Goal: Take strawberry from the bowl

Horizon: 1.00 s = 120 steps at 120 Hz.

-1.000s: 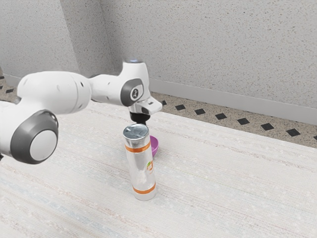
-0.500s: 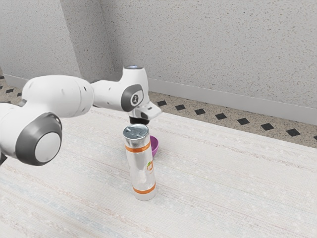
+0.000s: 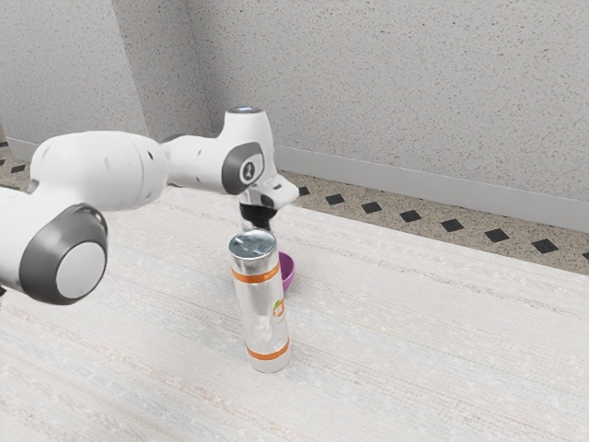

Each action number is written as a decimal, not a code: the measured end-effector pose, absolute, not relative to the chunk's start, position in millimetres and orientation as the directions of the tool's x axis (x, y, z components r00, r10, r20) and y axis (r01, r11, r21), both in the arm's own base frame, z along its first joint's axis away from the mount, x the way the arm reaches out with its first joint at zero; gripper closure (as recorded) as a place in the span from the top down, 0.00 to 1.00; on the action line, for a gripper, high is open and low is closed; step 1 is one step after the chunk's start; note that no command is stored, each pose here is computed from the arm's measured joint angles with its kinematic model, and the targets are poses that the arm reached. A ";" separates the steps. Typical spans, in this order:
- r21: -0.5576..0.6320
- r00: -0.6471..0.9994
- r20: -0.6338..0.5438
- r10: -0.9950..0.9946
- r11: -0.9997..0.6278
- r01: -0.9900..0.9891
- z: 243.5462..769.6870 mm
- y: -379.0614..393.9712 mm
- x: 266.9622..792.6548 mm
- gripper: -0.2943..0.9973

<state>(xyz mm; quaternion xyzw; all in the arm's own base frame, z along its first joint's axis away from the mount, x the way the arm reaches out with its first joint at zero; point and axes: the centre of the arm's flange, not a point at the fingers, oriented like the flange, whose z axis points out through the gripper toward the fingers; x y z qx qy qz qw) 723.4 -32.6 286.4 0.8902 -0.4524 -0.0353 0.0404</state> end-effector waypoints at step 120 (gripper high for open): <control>-0.020 0.611 0.196 -0.767 -0.626 -0.780 649.8 -139.5 590.1 0.73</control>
